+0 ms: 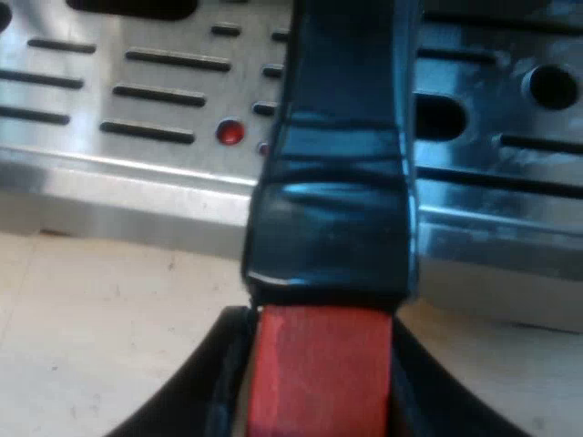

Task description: Grind coffee beans and then tamp

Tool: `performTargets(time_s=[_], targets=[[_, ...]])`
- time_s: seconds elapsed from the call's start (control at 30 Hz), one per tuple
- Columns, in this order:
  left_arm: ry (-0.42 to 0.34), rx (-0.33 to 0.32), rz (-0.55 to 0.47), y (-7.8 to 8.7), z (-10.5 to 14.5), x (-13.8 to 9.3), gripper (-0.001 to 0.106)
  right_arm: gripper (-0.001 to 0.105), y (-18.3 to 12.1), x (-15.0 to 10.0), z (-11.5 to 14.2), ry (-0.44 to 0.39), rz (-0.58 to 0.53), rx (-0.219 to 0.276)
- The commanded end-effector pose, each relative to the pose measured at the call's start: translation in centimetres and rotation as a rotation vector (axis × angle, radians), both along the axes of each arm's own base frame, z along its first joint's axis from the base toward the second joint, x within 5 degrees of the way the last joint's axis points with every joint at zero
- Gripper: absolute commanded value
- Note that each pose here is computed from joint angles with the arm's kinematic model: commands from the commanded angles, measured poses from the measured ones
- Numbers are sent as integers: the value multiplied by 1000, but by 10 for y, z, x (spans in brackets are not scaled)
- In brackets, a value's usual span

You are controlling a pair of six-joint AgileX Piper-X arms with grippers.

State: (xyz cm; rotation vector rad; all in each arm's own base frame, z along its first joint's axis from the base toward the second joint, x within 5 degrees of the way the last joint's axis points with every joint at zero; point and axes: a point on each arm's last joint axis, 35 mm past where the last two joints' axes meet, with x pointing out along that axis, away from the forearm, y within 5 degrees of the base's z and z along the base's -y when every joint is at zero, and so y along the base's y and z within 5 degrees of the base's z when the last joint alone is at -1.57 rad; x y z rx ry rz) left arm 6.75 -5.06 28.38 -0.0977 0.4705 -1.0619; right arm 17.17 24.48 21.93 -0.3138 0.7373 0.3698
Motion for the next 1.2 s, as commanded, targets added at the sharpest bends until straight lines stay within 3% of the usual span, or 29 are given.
performTargets(time_s=[0.03,0.37,0.67,0.83,1.03,1.2], targets=[[-40,-7,13,0,6,0,86,0,6,-9,14,-64,52,14],[-108,-18,49,0,12,4,86,0,1,-35,19,-64,46,-46],[-126,-10,87,0,13,5,86,0,-2,-60,25,-121,-5,-78],[-122,-12,88,0,13,5,86,0,-7,-78,35,-161,25,-94],[-91,-33,98,0,14,5,86,0,-23,-95,45,-141,56,-126],[-101,-67,103,2,29,1,86,0,-36,-111,61,-167,163,-154]])
